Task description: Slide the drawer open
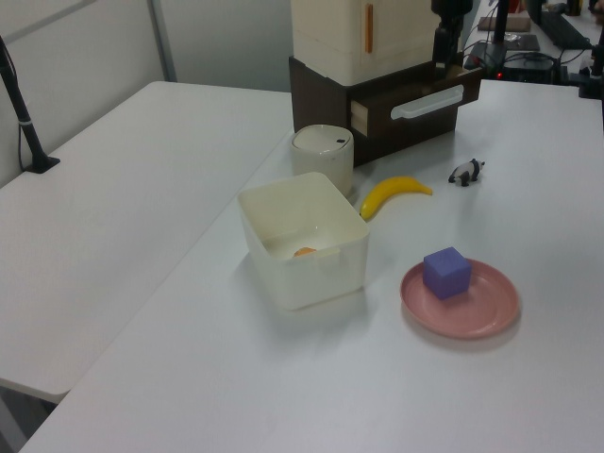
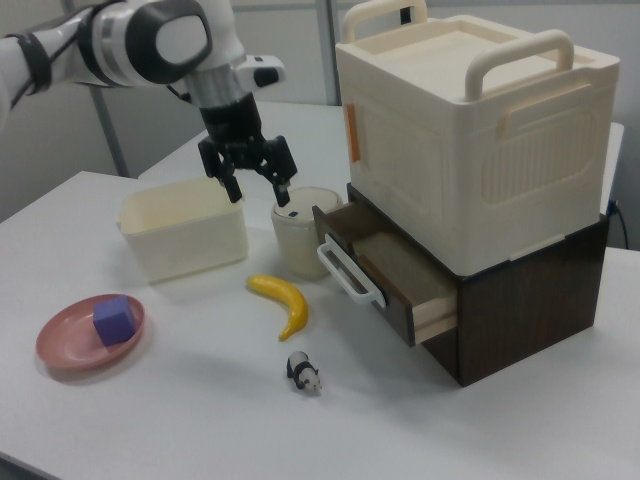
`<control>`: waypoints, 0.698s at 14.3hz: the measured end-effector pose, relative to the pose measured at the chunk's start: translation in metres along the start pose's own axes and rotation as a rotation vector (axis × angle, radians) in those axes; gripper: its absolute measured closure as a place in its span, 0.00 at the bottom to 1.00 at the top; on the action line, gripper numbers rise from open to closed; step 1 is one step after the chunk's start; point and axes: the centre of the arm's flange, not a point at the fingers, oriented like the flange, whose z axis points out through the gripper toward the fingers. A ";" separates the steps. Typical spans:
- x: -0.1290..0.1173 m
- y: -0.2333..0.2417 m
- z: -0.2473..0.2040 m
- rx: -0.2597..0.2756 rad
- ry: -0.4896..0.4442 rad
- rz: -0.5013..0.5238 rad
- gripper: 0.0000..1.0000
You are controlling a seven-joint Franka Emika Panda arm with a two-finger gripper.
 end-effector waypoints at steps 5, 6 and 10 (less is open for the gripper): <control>-0.007 -0.019 -0.020 0.026 0.018 0.137 0.00; -0.008 -0.021 -0.024 0.041 0.024 0.157 0.00; -0.012 -0.024 -0.034 0.063 0.038 0.222 0.00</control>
